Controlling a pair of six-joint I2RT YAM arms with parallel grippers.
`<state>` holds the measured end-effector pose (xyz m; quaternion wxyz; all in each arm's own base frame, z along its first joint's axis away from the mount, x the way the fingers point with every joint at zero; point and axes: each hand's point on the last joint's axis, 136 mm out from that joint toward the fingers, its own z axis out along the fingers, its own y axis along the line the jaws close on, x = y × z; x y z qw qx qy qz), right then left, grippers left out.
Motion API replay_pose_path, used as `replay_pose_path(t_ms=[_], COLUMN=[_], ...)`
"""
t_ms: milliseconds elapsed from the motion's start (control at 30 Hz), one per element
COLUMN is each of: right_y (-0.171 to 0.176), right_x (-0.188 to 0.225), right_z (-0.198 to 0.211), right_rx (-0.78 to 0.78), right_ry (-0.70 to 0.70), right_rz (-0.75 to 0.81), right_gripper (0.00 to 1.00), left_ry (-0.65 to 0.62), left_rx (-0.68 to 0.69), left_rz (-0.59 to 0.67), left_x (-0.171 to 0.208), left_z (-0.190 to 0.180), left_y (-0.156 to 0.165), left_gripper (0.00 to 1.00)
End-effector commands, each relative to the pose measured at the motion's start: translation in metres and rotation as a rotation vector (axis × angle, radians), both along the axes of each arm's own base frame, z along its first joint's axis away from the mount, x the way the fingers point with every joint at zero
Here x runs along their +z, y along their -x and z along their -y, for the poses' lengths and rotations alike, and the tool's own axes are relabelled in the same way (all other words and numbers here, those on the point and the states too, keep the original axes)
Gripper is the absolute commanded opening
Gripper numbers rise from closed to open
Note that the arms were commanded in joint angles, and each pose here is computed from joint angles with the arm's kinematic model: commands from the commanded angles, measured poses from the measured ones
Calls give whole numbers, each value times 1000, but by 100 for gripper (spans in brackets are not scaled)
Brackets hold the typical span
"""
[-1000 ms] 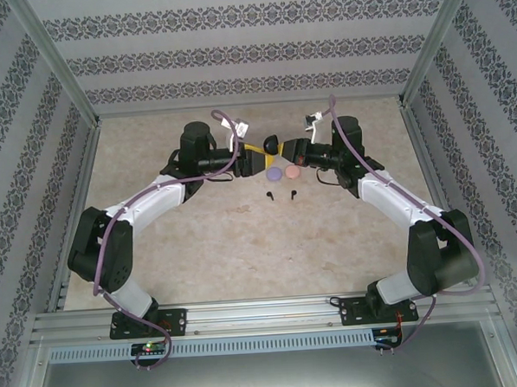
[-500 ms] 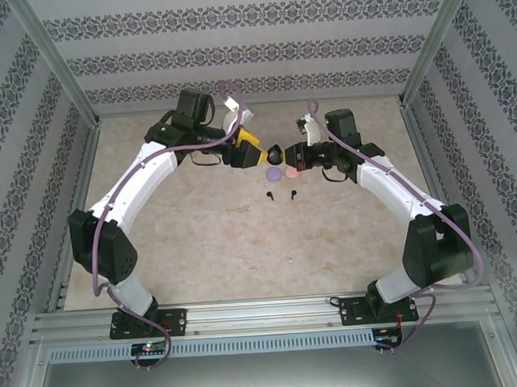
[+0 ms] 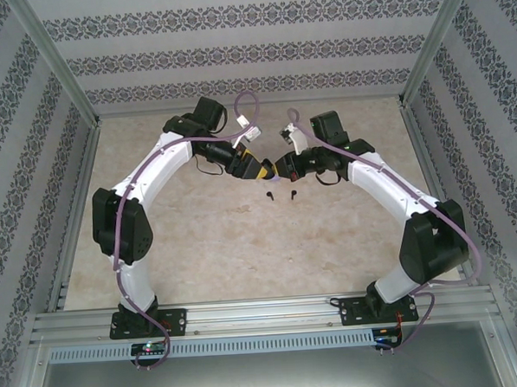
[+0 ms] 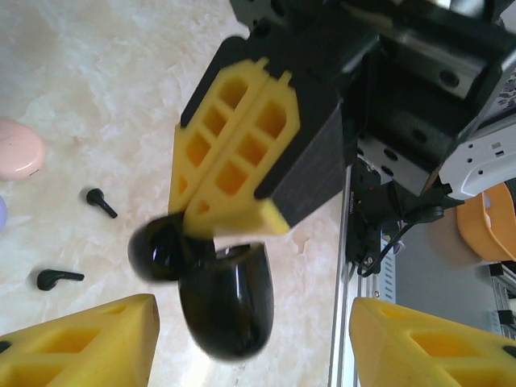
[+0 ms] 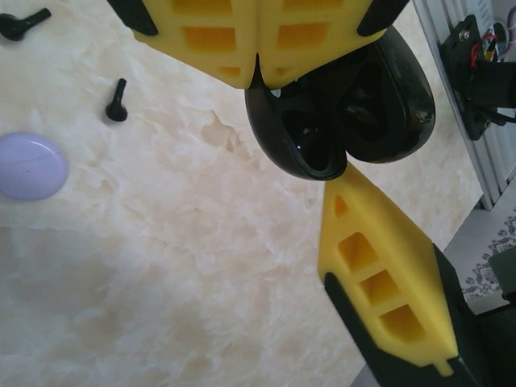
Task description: Insert wireless bluetooth earbuds into charging case
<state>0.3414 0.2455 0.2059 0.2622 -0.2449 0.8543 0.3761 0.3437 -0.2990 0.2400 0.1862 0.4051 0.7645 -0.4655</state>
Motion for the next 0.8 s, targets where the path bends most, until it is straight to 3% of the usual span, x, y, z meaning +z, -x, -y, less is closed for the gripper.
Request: replay_pose_path(t_ms=[0,767], right_y=[-1,-4], right_x=[5,12], right_z=[-7,-14], right_rx=[25,23], right_ry=[3,0], right_rz=[19,36], right_gripper=[0,0], left_ry=[29,18], left_rx=[-27,-20], left_rz=[-25,-93], left_x=[4,-29], left_z=[-1,2], left_y=[3,-3], left_gripper=[61,54])
